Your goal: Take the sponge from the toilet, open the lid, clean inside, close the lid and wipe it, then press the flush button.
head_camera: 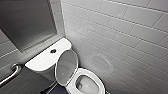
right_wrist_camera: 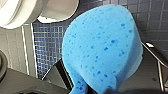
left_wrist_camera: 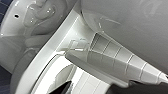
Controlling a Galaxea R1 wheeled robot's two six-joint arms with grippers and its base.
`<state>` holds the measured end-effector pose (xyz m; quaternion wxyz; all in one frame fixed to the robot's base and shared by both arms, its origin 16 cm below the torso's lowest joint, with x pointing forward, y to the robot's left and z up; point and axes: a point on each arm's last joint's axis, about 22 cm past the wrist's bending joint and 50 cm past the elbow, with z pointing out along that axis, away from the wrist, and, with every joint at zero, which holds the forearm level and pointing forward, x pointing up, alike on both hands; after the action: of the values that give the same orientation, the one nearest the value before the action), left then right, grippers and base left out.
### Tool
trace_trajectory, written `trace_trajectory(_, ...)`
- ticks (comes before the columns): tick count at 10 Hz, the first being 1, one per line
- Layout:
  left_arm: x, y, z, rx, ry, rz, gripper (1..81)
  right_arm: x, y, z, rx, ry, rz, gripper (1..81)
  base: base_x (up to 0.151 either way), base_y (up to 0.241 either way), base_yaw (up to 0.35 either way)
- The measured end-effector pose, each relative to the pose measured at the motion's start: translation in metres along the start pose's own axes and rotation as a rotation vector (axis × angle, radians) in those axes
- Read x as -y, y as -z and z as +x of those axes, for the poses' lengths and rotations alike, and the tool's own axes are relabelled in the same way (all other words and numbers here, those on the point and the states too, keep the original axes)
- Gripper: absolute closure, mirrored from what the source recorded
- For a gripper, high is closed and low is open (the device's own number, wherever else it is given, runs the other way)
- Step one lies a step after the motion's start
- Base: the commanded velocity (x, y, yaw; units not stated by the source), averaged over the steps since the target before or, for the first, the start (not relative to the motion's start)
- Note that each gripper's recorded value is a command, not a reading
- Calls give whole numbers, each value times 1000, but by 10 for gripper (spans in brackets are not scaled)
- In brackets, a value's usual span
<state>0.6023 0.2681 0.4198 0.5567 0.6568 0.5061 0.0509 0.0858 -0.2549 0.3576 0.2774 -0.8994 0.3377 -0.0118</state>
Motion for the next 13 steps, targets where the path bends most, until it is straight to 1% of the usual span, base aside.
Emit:
trace_trajectory(1, 11, -1, -8, 59, -107, 61, 10, -6, 1, 4, -6, 9, -13, 811, 0, 0, 0)
trace_trajectory(2, 28, -3, -22, 146, -253, 132, 10, -14, 2, 12, -14, 26, -27, 811, 0, 0, 0)
trace_trajectory(3, 50, -2, -39, 255, -421, 202, 10, -18, 3, 16, -18, 47, -34, 811, 0, 0, 0)
trace_trajectory(4, 78, 5, -55, 383, -614, 271, 10, -22, 4, 16, -17, 61, -40, 811, 0, 0, 0)
trace_trajectory(5, 107, 13, -66, 501, -796, 330, 10, -24, 4, 18, -20, 69, -44, 811, 0, 0, 0)
trace_trajectory(6, 134, 22, -74, 606, -944, 378, 10, -25, 4, 17, -18, 75, -44, 811, 0, 0, 0)
trace_trajectory(7, 160, 34, -79, 698, -1061, 418, 10, -25, 4, 17, -17, 78, -43, 811, 0, 0, 0)
trace_trajectory(8, 189, 48, -83, 771, -1129, 457, 10, -25, 4, 14, -15, 78, -43, 811, 0, 0, 0)
trace_trajectory(9, 217, 64, -86, 823, -1160, 495, 10, -25, 4, 14, -15, 78, -43, 811, 0, 0, 0)
trace_trajectory(10, 240, 78, -84, 839, -1150, 542, 10, -26, 4, 14, -15, 79, -44, 811, 0, 0, 0)
trace_trajectory(12, 277, 99, -75, 830, -1123, 629, 10, -25, 3, 13, -13, 84, -41, 811, 0, 0, 0)
trace_trajectory(13, 298, 110, -81, 837, -1099, 658, 10, -25, 3, 13, -13, 85, -41, 811, 0, 0, 0)
